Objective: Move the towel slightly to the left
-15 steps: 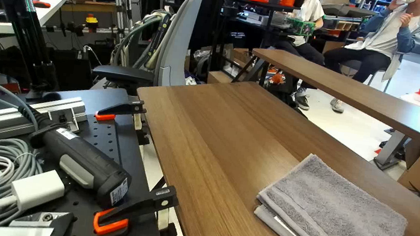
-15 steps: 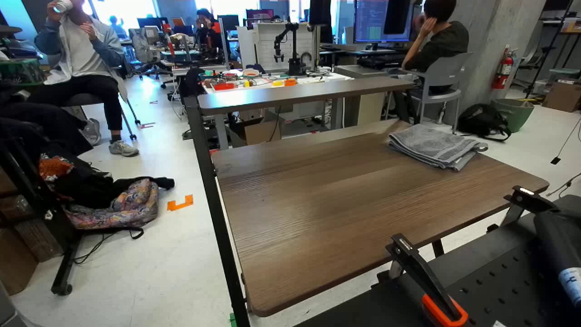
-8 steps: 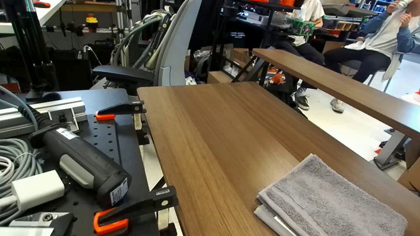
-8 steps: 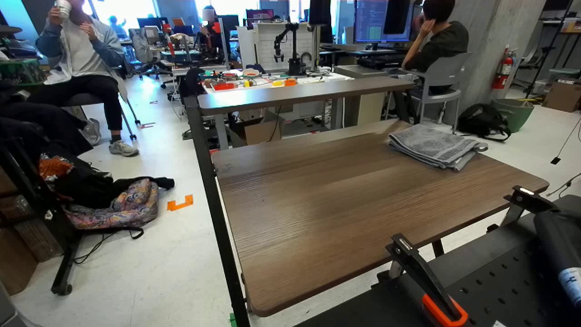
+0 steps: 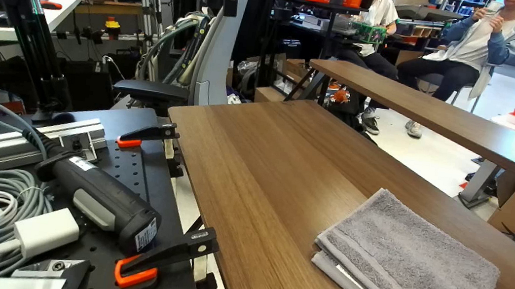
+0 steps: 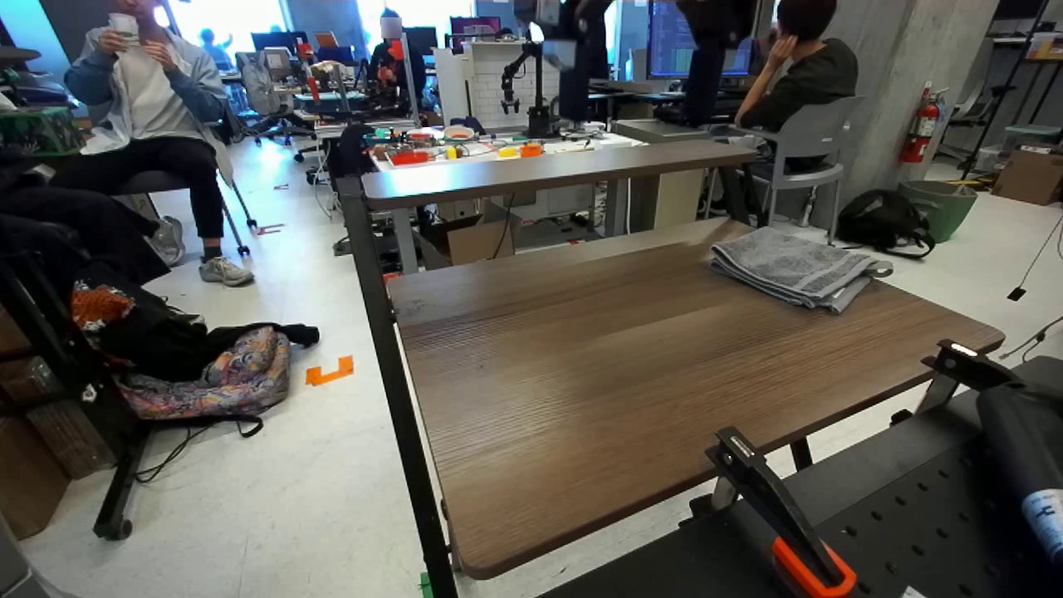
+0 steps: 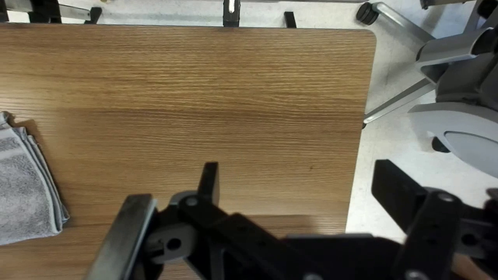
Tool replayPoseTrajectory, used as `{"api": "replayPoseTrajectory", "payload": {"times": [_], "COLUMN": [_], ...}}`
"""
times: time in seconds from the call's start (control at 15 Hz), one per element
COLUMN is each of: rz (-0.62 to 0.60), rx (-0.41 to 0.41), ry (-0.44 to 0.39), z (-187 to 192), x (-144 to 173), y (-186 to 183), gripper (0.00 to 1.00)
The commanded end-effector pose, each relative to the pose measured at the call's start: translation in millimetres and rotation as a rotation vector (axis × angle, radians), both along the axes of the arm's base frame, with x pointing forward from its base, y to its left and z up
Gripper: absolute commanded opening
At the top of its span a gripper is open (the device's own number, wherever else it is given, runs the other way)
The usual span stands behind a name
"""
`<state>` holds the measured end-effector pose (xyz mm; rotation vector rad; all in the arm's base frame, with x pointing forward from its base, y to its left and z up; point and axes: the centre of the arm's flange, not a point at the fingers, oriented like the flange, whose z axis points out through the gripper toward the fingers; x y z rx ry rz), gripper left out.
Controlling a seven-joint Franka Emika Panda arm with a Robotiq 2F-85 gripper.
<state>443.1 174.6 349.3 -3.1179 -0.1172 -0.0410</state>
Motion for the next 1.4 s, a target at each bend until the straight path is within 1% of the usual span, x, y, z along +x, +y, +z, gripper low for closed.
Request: {"api": "replayPoseTrajectory", "payload": {"times": [0.0, 0.2, 0.33, 0.47, 0.67, 0.8, 1.07, 1.33], "rz": [-0.077, -0.148, -0.201, -0.262, -0.356, -0.406, -0.505, -0.587], "rx": [-0.056, -0.089, -0.105, -0.111, -0.105, -0.102, -0.112, -0.126], "ry": [-0.002, 0.011, 0.019, 0.024, 0.006, -0.010, -0.021, -0.035], "z": [-39.9, -66.1, -74.0, -75.6, -72.9, -71.8, -67.9, -64.7], "x": [33.9, 58.5, 75.8, 96.9, 126.6, 140.9, 158.2, 162.0], "y": [-8.6, -32.4, -53.3, -78.1, -122.3, -153.3, -214.9, -270.7], "gripper": [1.00, 1.00, 1.00, 1.00, 1.00, 1.00, 1.00, 1.00]}}
